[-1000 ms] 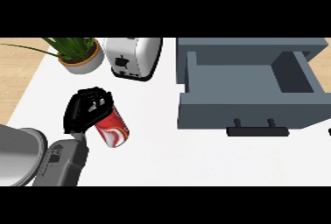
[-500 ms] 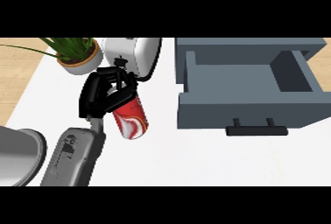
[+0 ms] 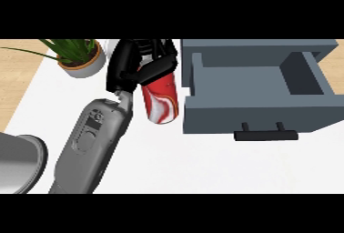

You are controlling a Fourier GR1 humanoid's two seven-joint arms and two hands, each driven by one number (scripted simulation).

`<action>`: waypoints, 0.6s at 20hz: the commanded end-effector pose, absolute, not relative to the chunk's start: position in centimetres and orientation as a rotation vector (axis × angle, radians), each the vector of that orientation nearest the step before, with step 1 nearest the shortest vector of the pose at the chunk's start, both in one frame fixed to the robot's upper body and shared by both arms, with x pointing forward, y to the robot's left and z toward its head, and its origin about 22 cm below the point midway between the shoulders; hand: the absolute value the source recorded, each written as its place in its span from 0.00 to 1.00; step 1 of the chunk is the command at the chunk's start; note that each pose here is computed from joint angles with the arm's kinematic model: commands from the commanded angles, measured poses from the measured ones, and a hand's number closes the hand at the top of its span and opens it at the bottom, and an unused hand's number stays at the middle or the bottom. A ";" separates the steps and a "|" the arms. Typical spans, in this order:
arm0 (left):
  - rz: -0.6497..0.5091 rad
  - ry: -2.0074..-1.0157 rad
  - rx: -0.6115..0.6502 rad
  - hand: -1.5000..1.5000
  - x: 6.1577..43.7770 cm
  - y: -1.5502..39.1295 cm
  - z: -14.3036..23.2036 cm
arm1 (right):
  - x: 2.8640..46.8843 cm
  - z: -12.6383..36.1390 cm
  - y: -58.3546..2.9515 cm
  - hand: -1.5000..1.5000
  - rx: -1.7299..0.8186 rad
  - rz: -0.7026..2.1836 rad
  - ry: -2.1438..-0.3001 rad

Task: Pick up the can, place it into the drawer and close the drawer

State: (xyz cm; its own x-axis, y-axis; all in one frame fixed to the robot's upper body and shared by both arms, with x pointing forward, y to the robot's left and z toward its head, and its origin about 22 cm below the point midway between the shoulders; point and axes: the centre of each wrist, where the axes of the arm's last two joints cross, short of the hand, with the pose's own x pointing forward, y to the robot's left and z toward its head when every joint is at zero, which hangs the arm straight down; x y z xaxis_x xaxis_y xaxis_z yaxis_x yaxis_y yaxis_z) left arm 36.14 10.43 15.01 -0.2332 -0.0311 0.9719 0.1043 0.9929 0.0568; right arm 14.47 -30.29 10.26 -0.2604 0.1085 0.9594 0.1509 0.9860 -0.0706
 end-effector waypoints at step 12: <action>-0.192 -1.805 -0.022 1.00 38.6 0.8 23.5 | 14.8 11.0 -30.5 0.00 -0.186 -0.023 -1.821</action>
State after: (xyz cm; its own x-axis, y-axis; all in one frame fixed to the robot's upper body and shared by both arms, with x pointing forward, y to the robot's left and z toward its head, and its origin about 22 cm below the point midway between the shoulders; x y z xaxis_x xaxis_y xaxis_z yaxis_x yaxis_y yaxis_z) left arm 38.43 2.89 21.66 -0.2440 -0.0662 0.9675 0.1214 0.9877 0.0982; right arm 14.27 -31.12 10.37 -0.2549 0.1071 0.9610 0.1393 0.9875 -0.0730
